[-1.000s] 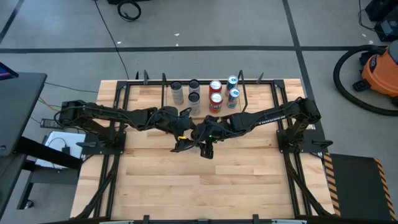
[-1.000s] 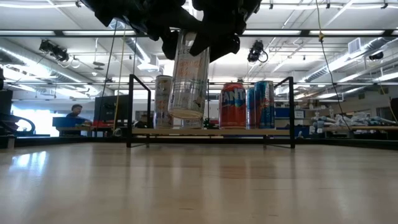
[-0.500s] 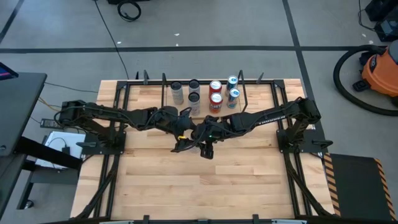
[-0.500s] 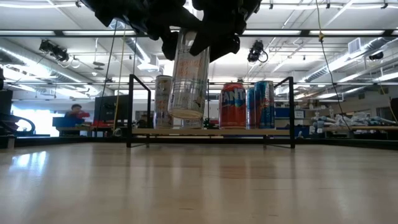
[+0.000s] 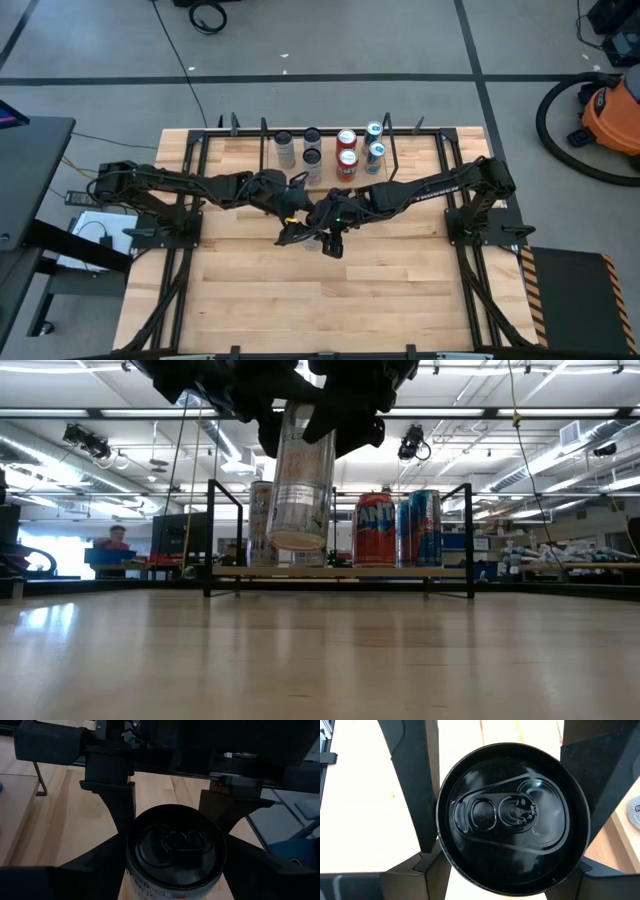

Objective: Place canned beverage on shelf
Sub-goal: Put the white and pink soda can aligned with the other white and pink soda can on the shelf

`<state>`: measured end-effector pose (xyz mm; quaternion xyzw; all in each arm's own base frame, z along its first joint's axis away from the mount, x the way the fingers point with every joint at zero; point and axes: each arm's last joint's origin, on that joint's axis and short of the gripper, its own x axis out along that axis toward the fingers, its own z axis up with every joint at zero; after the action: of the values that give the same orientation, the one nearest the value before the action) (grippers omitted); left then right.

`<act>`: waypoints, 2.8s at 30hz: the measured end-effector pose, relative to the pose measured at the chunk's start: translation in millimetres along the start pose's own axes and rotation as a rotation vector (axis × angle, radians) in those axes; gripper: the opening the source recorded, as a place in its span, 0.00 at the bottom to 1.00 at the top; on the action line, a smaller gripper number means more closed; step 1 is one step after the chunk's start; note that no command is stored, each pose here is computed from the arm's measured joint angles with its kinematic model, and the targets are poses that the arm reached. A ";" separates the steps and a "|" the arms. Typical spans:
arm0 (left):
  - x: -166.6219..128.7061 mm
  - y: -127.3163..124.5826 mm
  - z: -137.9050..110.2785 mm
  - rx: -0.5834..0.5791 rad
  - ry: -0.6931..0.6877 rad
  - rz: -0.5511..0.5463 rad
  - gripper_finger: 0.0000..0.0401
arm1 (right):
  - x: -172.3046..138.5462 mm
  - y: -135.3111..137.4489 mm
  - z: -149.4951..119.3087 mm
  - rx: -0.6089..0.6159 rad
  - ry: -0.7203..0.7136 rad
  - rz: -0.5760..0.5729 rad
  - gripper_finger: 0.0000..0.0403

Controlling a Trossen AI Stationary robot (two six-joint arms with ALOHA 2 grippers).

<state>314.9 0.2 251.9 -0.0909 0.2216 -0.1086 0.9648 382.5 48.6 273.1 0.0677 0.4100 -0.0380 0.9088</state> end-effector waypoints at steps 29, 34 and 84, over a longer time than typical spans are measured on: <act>-3.2 -1.4 0.9 0.001 0.003 -0.008 0.63 | 0.3 -0.5 0.7 0.001 -0.008 -0.008 0.68; -3.3 -1.4 0.7 0.001 0.006 -0.008 0.63 | 0.6 -0.5 0.6 -0.001 -0.007 -0.008 0.72; -87.0 49.2 8.9 0.001 0.073 0.365 0.63 | -98.5 11.9 -7.3 -0.046 -0.037 0.056 0.75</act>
<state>250.8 70.3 284.2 -0.0448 0.2692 0.0647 0.9599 313.5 62.8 343.3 0.0575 0.3919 -0.0041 0.9182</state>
